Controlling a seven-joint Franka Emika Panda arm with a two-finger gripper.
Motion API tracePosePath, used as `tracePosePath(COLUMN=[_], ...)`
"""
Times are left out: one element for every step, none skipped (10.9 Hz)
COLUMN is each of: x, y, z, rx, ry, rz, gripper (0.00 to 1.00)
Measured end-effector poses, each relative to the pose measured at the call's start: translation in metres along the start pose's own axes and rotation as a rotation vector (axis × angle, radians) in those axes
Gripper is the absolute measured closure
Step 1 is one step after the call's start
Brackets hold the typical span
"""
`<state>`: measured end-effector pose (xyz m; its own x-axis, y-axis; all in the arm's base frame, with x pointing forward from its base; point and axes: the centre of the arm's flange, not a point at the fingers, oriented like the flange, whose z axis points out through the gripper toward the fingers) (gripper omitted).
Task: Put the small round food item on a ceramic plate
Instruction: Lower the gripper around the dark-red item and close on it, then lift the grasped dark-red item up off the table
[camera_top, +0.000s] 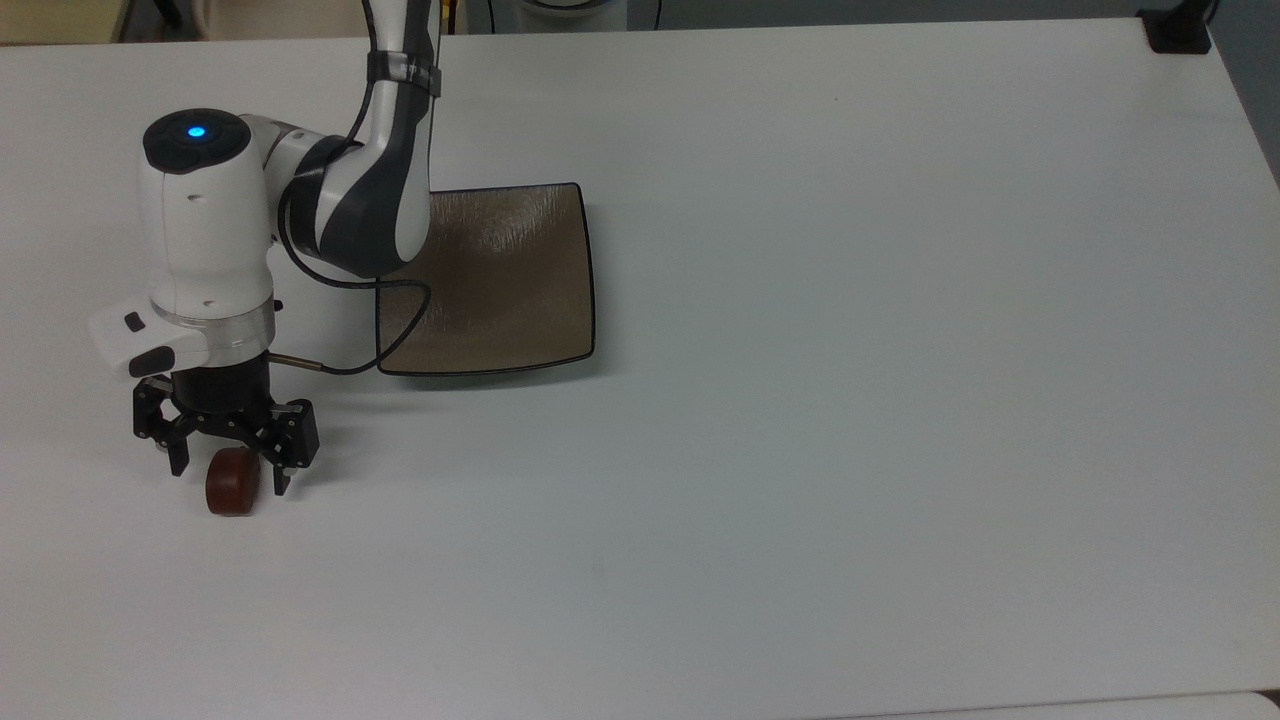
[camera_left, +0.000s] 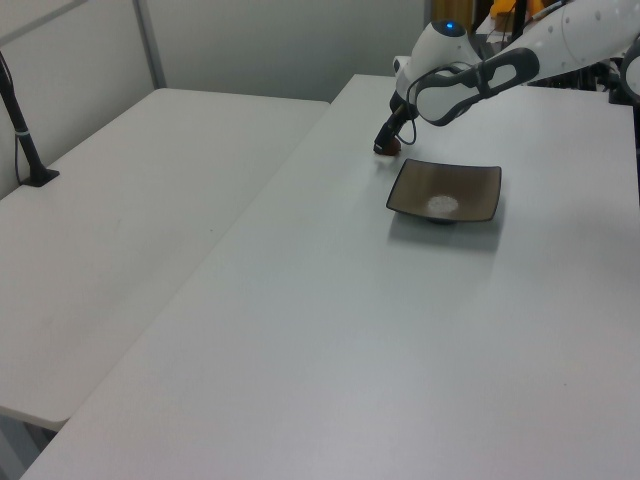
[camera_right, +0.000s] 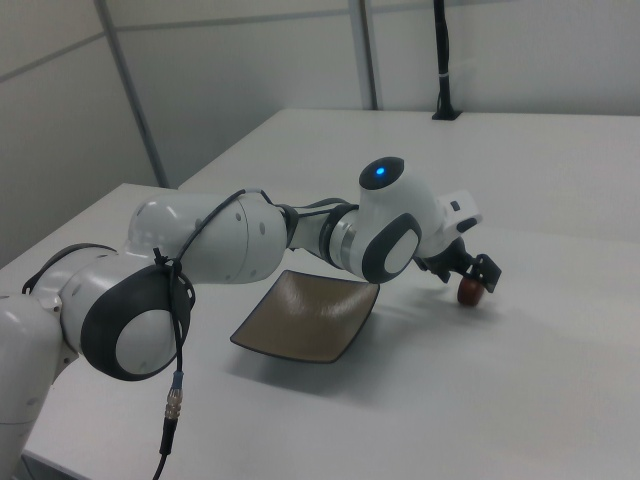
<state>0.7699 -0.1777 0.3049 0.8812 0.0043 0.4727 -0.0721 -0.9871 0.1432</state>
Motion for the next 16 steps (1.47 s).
tracePosePath(x=[-0.001, -0.002, -0.004, -0.005, -0.005, -0.005, -0.005, -0.004, -0.004, -0.004, -0.004, -0.003, 0.001, 0.006, 0.010, 0.014], y=[-0.001, -0.002, -0.003, -0.005, -0.006, -0.007, -0.007, -0.007, -0.006, -0.006, -0.006, -0.006, -0.003, -0.001, 0.001, 0.003], z=[0.001, 0.004, 0.006, 0.010, 0.010, 0.010, 0.010, 0.009, 0.009, 0.009, 0.009, 0.007, 0.001, -0.008, -0.018, -0.028], rx=[-0.002, -0.005, -0.014, -0.022, -0.023, -0.023, -0.023, -0.024, -0.024, -0.024, -0.024, -0.025, -0.027, -0.030, -0.032, -0.033], ry=[-0.002, -0.006, -0.013, -0.019, -0.019, -0.018, -0.018, -0.017, -0.017, -0.017, -0.016, -0.013, -0.005, 0.008, 0.020, 0.029], rz=[-0.005, -0.015, -0.034, -0.052, -0.058, -0.060, -0.060, -0.060, -0.060, -0.060, -0.060, -0.059, -0.057, -0.054, -0.052, -0.050], gripper=[0.00, 0.05, 0.07, 0.18, 0.32, 0.37, 0.48, 0.63, 0.66, 0.70, 0.70, 0.70, 0.70, 0.70, 0.70, 0.70])
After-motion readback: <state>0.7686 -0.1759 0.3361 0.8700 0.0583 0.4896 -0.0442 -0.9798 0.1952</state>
